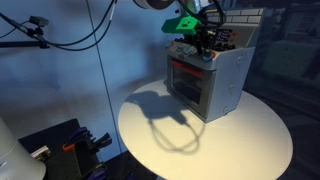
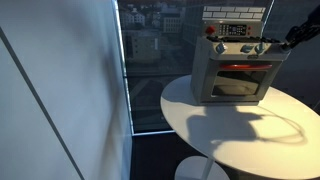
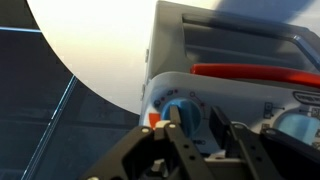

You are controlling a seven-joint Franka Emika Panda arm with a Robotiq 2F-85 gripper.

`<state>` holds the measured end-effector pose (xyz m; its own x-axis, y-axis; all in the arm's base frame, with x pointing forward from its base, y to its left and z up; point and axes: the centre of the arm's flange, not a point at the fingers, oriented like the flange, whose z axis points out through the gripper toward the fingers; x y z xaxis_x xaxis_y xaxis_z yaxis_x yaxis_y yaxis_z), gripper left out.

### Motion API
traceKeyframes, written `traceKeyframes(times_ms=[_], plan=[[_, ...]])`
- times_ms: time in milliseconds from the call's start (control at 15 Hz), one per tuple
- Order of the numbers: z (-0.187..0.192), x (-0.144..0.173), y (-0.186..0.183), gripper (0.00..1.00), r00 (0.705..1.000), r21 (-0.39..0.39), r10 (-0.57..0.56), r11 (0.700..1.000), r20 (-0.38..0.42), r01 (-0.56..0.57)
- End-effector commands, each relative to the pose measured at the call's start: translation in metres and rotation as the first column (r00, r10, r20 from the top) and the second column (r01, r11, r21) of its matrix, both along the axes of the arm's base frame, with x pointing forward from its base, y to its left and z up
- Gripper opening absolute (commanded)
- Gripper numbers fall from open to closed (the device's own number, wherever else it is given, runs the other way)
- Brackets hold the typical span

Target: Turn the far right knob on the stove to the right

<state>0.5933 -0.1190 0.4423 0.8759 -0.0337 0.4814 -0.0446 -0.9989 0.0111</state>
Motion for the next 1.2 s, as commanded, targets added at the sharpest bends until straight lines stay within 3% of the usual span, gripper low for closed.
traceKeyframes(times_ms=[0,133,267,400,533,667,1133], plan=[[0.007,0.005,-0.009,0.28,1.0,0.004,0.013,1.0,0.025,-0.013],[0.008,0.003,-0.01,0.33,1.0,0.003,0.011,1.0,0.027,-0.011],[0.009,0.003,-0.011,0.31,1.0,0.003,0.007,1.0,0.03,-0.008],[0.009,0.002,-0.012,0.21,0.999,0.003,0.003,1.0,0.033,-0.003],[0.01,0.002,-0.014,0.04,0.999,0.003,-0.003,1.0,0.037,0.003],[0.011,0.001,-0.017,0.08,0.999,0.005,-0.009,1.0,0.039,0.008],[0.013,-0.002,-0.019,0.06,0.998,0.039,-0.05,0.998,0.049,0.048]])
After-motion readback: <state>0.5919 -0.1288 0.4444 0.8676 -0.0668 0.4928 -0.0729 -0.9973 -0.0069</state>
